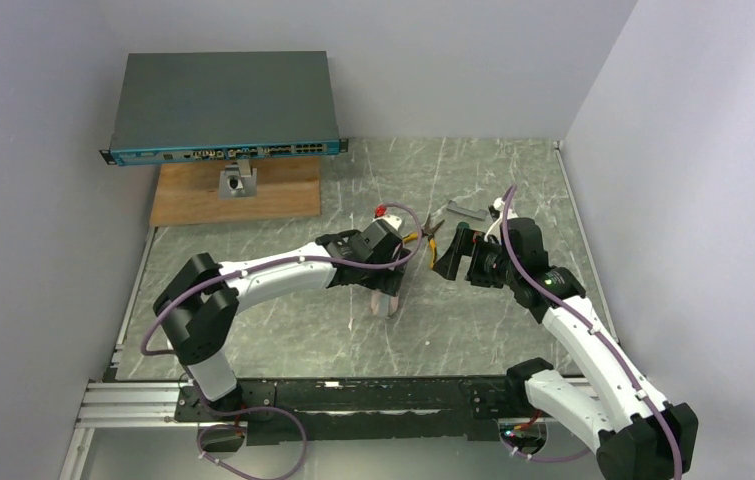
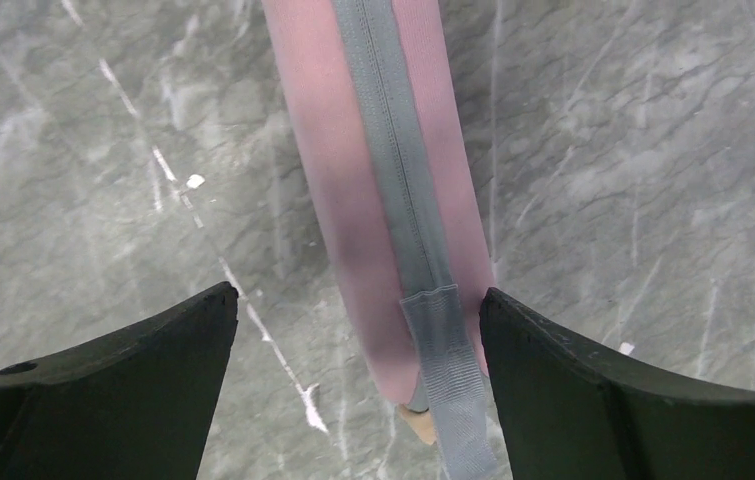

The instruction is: Open the umbrella

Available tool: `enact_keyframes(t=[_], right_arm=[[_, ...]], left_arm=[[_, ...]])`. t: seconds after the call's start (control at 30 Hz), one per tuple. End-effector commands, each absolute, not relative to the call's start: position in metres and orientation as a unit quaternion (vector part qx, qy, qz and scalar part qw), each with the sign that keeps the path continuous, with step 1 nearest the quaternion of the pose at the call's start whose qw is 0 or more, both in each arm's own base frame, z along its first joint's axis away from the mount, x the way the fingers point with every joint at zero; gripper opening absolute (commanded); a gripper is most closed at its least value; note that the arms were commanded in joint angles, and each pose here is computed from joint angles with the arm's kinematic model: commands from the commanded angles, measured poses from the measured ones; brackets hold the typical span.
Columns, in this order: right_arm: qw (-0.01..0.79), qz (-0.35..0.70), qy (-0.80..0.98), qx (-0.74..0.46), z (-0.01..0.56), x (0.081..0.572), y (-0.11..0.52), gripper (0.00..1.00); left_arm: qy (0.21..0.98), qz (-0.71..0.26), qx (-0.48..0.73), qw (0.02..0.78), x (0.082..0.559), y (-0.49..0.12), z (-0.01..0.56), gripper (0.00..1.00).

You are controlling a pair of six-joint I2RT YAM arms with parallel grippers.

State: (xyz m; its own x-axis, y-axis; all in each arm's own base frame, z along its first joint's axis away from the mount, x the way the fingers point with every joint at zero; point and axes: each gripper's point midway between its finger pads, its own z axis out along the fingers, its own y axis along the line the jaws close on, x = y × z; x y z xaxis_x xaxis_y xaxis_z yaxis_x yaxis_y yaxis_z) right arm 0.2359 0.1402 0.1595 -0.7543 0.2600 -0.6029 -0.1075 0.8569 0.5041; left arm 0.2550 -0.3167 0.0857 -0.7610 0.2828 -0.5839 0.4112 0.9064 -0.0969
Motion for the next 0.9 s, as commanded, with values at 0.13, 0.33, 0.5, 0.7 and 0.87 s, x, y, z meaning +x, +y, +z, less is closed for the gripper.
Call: enact_keyframes(t=[0.13,0.33,0.5,0.7,0.87], right_arm=[[0.349,0.266,0.898,0.033,0.161,0.236,0.142,1.0],[0.35,0.261,0.899,0.032,0.158,0.237,0.14,1.0],[0.349,0.262,0.899,0.03,0.158,0.238,0.141,1.0],[0.346,0.267,0.899,0.028,0.157,0.239,0.144,1.0],[0.347,0.265,0.899,0.028,0.157,0.238,0.143,1.0]], left_arm=[[0.931,-0.131,0.171,0.296,0.261,-0.341,0.082,0.92],[0.928,-0.122,0.171,0.308,0.258,-0.341,0.095,0.92],[0.923,-0.113,0.169,0.327,0.258,-0.338,0.119,0.93],[0.93,-0.069,0.174,0.318,0.262,-0.329,0.106,0.93],[0.933,-0.086,0.184,0.296,0.256,-0.336,0.089,0.93]])
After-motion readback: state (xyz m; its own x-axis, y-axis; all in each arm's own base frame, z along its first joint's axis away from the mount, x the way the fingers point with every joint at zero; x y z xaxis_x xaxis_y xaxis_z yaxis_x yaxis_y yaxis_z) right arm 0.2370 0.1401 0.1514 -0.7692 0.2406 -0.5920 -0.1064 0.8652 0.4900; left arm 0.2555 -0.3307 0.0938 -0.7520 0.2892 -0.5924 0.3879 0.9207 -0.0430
